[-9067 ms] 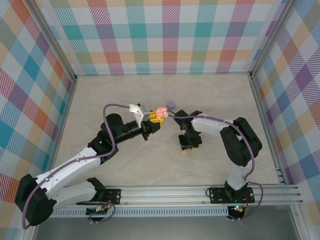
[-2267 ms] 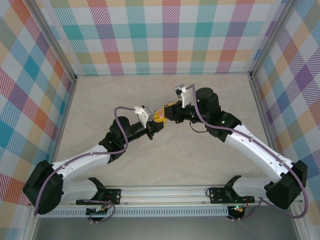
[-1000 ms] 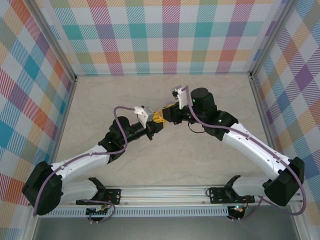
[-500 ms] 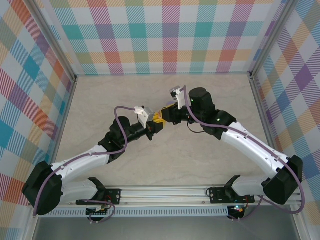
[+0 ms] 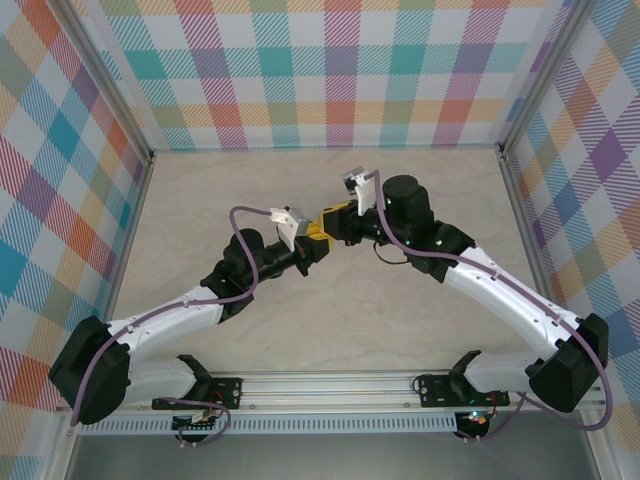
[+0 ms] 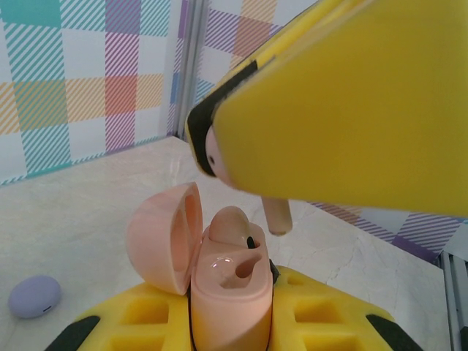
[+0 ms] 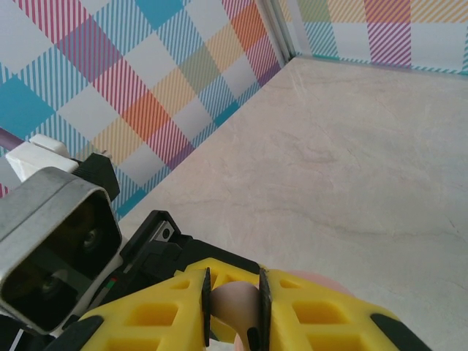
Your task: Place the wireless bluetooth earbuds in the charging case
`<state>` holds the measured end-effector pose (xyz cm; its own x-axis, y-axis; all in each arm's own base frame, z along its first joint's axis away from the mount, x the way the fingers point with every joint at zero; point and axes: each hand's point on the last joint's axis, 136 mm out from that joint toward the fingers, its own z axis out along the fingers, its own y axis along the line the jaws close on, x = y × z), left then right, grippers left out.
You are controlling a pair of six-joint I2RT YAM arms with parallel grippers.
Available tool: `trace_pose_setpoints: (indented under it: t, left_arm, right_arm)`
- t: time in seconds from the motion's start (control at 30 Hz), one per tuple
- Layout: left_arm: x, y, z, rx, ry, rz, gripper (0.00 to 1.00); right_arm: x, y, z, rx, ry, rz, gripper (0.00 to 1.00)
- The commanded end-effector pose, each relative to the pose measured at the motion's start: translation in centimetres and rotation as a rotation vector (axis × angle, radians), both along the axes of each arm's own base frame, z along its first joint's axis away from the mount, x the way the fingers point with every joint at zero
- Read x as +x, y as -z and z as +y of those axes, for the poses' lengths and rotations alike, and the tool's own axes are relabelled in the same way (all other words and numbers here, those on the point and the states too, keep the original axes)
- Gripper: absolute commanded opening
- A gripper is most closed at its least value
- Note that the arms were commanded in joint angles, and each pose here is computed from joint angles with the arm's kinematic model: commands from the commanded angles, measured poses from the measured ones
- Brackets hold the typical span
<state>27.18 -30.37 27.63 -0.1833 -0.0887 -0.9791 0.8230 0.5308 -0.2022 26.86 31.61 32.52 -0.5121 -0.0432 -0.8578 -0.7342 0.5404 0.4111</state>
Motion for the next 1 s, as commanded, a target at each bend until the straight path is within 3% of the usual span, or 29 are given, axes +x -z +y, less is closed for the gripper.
trace_pose_setpoints:
  t: [0.0,0.97]
  left_arm:
    - [-0.36,-2.85,-0.56,-0.078,0.02,-0.04,0.15]
    - [-0.98,-3.73,-0.6,-0.144,0.05,-0.032,0.15]
  right_arm:
    - [-0.35,-1.11,-0.03,0.029,0.0,-0.041,0.26]
    - [-0.39,-0.66,-0.18,0.034,0.003,-0.051,0.26]
